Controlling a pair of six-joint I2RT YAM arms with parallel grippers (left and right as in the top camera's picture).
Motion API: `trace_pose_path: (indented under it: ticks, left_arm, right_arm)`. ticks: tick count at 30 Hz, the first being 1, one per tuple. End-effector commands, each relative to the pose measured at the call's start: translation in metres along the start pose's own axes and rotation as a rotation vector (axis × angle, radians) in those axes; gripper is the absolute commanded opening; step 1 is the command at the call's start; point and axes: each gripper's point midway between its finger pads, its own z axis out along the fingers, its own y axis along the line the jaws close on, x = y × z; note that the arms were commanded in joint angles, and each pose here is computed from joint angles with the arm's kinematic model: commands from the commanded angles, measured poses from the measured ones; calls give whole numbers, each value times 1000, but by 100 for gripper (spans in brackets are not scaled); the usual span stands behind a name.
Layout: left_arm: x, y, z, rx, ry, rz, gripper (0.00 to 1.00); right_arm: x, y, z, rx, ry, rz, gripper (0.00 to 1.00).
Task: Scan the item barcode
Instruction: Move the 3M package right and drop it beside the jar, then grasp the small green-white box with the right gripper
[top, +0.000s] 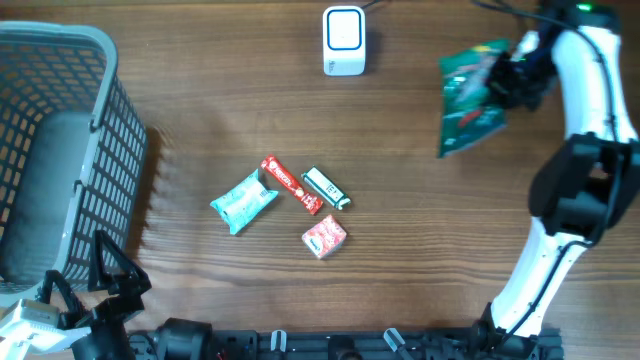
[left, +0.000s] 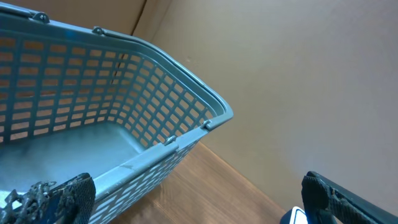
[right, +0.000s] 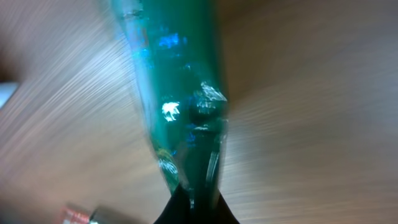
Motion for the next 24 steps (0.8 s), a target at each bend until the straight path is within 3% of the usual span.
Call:
trace_pose_path:
  ticks: [1,7,8,9,10,11,12,13,15,17,18,20,23,24]
  left_arm:
    - [-3,2,-1,-12,-13,-9,100]
    - [-3,2,-1,-12,-13,-9,100]
    - [-3,2,-1,-12,-13,-9,100]
    - [-3,2,-1,-12,-13,-9,100]
    - [-3,2,-1,-13,-13,-9,100]
    - [-3,2,-1,-12,-13,-9,100]
    - [-3,2,-1,-12,-13,-9,100]
    - [-3,2,-1,-12,-13,-9,100]
    - [-3,2,-1,-12,-13,-9,100]
    - [-3,2,-1,-12,-13,-9,100]
    - [-3,2,-1,-12,-13,-9,100]
    - [-3,2,-1,-12,-13,-9,100]
    - [-3,2,-1,-12,-13,-9,100]
    - [-3,2,-1,-12,-13,-9,100]
  right_arm:
    - [-40,-125,-44,352,-232,389,4]
    - [-86,-230,-72,257,-394,673,5]
    - [-89,-233,-72,218,-394,689,15]
    - [-92,-232,-72,171,-391,694,32]
    - [-97,-223,-76,91,-388,679,62]
    - [-101,-217,-82,54,-400,645,68]
    - [-106,-210,-96,19,-429,599,92]
    - [-107,-204,-122,-4,-481,584,100]
    - [-97,-176,-178,-118,-561,515,100]
    - [-59,-133,-223,-293,-558,442,100]
    - [-33,-108,-237,-362,-523,380,100]
    - [18,-42,-248,-472,-443,68,100]
    - [122,92,-192,-506,-244,-824,100]
    - [157,120,-163,-506,-150,-1013,100]
